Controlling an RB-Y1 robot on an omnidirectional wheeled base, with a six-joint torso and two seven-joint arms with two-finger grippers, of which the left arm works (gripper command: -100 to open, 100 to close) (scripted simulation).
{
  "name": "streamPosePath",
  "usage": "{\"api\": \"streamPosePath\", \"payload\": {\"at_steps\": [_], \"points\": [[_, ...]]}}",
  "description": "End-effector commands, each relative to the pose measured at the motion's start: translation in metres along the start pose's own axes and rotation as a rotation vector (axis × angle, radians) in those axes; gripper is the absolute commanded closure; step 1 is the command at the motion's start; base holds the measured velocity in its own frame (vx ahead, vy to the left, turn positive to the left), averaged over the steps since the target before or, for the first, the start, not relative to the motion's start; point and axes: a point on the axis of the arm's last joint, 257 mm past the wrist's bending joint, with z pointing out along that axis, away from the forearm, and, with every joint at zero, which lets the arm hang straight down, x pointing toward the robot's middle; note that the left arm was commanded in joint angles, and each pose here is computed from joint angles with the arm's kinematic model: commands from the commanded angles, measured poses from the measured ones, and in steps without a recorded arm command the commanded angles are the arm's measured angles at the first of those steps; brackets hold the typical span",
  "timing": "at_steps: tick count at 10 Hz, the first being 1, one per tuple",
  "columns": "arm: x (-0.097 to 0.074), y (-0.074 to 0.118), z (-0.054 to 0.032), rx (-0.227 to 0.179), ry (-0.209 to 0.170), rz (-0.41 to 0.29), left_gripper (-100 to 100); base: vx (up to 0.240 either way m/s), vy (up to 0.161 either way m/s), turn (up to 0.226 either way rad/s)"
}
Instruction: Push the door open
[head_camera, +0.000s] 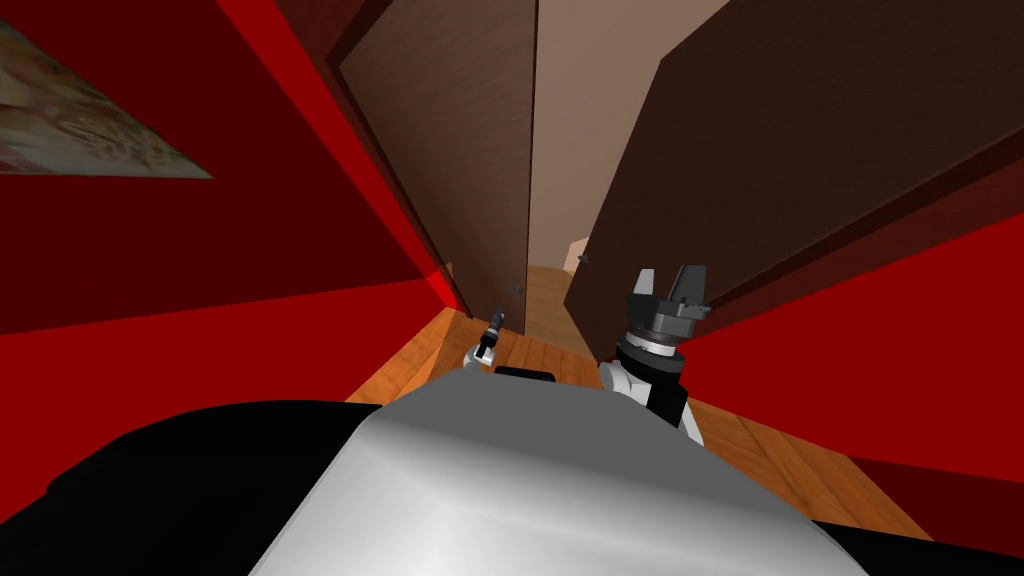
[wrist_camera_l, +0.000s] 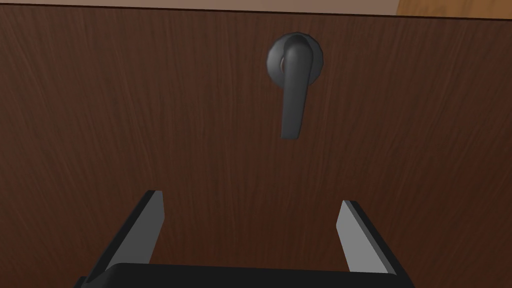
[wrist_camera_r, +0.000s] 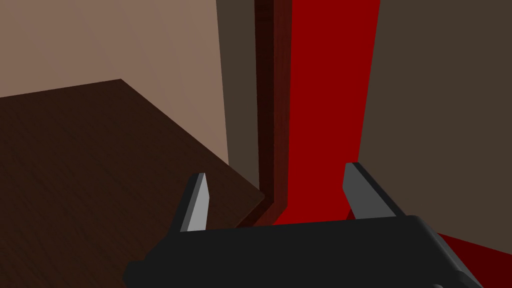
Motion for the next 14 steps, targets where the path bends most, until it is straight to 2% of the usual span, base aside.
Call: {"api": "streamPosePath", "payload": {"at_steps": [1,10,11,12,14], "points": [[0.005,0.005,0.0005,-0.013,0.008,-0.008,-100,0.079,0.036,-0.016],[0.037,0.032,-0.0005,-0.08,0.054,-0.052,-100,0.084,0.035,-0.014],[0.034,0.03,-0.0002,-0.076,0.051,-0.049,-100,0.032,0.015,-0.005],[0.021,0.032,-0.0017,-0.08,0.044,-0.029,-100,0.112,-0.031,-0.028],[0.021,0.032,-0.0017,-0.08,0.044,-0.029,-100,0.1,-0.019,-0.006]]}}
